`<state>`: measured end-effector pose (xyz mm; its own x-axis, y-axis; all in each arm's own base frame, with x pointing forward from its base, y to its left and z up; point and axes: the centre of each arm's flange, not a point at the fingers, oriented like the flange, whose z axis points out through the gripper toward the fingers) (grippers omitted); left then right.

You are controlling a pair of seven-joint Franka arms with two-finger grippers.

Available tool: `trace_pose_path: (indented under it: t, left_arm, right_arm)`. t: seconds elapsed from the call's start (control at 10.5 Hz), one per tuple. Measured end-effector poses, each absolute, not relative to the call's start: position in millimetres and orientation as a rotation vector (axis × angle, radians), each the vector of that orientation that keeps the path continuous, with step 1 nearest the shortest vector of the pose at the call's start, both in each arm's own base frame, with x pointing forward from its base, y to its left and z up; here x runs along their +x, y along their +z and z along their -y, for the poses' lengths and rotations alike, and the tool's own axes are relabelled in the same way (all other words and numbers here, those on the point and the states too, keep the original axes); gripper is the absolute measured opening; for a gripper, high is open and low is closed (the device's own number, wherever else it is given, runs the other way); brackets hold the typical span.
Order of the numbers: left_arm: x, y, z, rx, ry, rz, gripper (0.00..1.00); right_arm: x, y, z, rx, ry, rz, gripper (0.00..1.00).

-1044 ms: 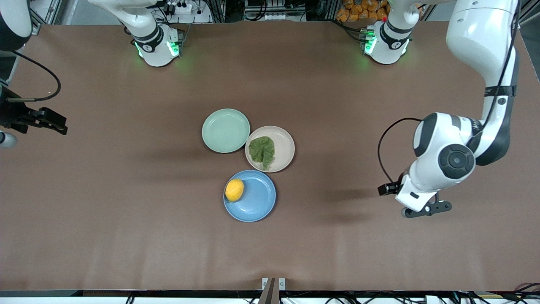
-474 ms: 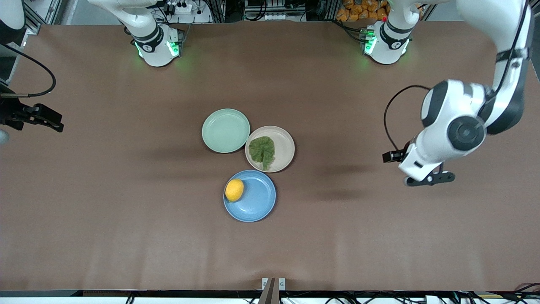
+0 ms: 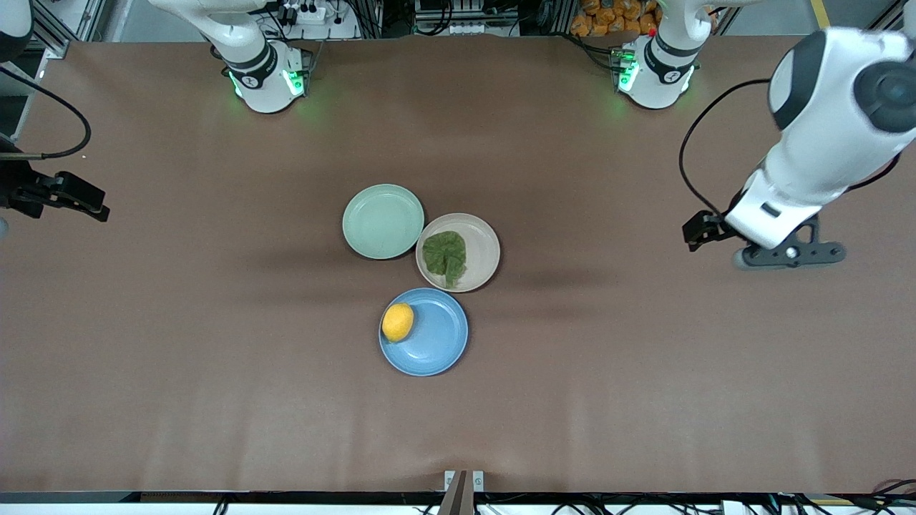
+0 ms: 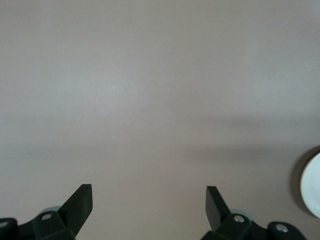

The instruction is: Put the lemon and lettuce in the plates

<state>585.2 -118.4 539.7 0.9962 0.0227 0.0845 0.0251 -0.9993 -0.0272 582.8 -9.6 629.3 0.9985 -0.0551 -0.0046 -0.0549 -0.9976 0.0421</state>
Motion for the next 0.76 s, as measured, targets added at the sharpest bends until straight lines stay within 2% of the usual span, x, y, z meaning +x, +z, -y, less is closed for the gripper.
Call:
trace_pose_path:
  t: [0.47,0.76]
  left_arm:
    - [549,623,117,-3.137,-0.029,-0.117,1.00]
    - [541,645,112,-3.131,-0.010,-0.172,1.00]
  right_arm:
    - [582,631,9,3.101,-0.010,0.089,1.00]
    - [581,631,8,3.107,-0.010,0.088,1.00]
